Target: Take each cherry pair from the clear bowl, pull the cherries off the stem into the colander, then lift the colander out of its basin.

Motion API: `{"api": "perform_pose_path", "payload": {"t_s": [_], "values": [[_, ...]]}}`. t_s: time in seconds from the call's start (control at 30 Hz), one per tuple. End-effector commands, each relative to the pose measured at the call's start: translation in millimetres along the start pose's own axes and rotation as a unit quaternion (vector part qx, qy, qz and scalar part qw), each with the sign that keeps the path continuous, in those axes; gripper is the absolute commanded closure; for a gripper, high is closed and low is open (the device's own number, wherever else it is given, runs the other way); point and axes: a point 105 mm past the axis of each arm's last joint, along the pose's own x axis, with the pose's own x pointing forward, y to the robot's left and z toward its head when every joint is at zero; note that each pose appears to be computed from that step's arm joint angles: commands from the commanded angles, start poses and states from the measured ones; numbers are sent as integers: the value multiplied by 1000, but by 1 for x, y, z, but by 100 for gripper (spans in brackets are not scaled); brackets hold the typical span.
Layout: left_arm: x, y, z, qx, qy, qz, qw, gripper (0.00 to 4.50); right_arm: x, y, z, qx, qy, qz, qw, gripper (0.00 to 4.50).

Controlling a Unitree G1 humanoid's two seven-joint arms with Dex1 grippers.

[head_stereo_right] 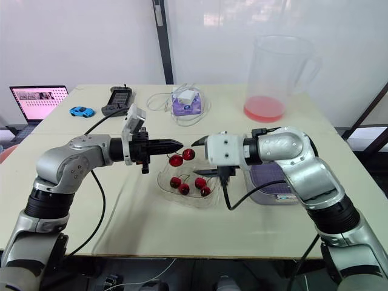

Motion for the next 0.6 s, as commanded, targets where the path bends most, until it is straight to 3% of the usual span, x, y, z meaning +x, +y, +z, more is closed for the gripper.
{"api": "perform_pose_path", "payload": {"t_s": [0.03, 0.17, 0.6], "values": [[-4, -4, 18, 28, -30, -8, 999, 450, -5, 5, 2, 53, 1, 27, 998, 121], [-1, -12, 20, 25, -37, -26, 999, 450, 3, -9, -11, 177, -14, 22, 984, 121], [3, -17, 25, 26, -39, -25, 999, 450, 21, -3, -20, 190, -16, 41, 981, 121]]}}
